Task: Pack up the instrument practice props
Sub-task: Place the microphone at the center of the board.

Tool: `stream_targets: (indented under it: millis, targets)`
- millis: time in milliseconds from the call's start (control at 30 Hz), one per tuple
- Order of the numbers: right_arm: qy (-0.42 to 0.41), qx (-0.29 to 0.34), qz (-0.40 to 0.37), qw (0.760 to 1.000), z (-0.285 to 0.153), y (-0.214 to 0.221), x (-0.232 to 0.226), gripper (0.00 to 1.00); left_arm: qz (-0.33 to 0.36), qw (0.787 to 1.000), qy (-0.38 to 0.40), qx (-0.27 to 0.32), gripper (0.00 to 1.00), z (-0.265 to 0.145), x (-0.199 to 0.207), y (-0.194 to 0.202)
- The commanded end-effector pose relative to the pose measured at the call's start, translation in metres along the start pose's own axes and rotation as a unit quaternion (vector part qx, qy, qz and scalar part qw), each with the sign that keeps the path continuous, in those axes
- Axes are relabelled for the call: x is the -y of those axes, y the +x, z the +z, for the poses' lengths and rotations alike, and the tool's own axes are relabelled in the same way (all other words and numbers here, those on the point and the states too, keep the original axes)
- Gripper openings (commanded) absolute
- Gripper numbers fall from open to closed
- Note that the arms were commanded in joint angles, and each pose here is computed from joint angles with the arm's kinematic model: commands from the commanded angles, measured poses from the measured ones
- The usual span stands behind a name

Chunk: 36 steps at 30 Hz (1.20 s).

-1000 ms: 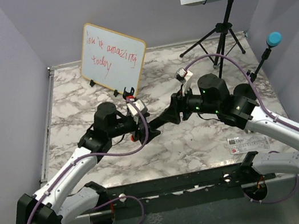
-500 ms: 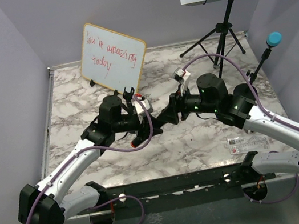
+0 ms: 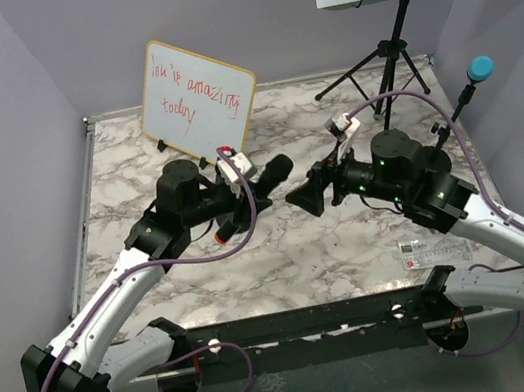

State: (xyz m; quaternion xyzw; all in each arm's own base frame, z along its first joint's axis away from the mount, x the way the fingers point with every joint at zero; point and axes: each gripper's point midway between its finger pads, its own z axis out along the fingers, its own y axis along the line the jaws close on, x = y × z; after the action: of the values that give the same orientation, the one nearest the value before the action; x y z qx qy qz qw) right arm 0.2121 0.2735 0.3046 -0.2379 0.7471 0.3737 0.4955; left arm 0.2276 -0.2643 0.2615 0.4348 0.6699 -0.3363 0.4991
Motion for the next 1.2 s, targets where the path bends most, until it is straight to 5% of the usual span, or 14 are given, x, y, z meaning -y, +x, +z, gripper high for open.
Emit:
stream_targets:
  millis: [0, 267, 533, 800, 933, 1167]
  targets:
    - [0.121, 0.019, -0.030, 0.992, -0.028, -0.008, 0.040, 0.98, -0.025, 0.983, -0.175, 0.037, 0.00, -0.025, -0.065, -0.037]
    - [0.257, 0.070, -0.041, 0.963, -0.072, -0.006, 0.089, 1.00, -0.146, 0.919, -0.358, 0.074, 0.00, -0.075, -0.170, -0.034]
    - [0.359, 0.118, -0.039, 0.925, -0.107, -0.006, 0.123, 1.00, -0.277, 0.811, -0.492, 0.154, 0.00, -0.126, -0.246, 0.003]
    - [0.426, 0.140, -0.013, 0.894, -0.128, 0.001, 0.143, 1.00, -0.403, 0.711, -0.533, 0.220, 0.00, -0.122, -0.290, 0.069]
    - [0.431, 0.143, -0.015, 0.891, -0.132, 0.002, 0.145, 1.00, -0.464, 0.644, -0.567, 0.219, 0.00, -0.116, -0.310, 0.114]
    - [0.436, 0.141, -0.025, 0.889, -0.132, 0.001, 0.146, 1.00, -0.495, 0.585, -0.603, 0.224, 0.01, -0.110, -0.339, 0.166]
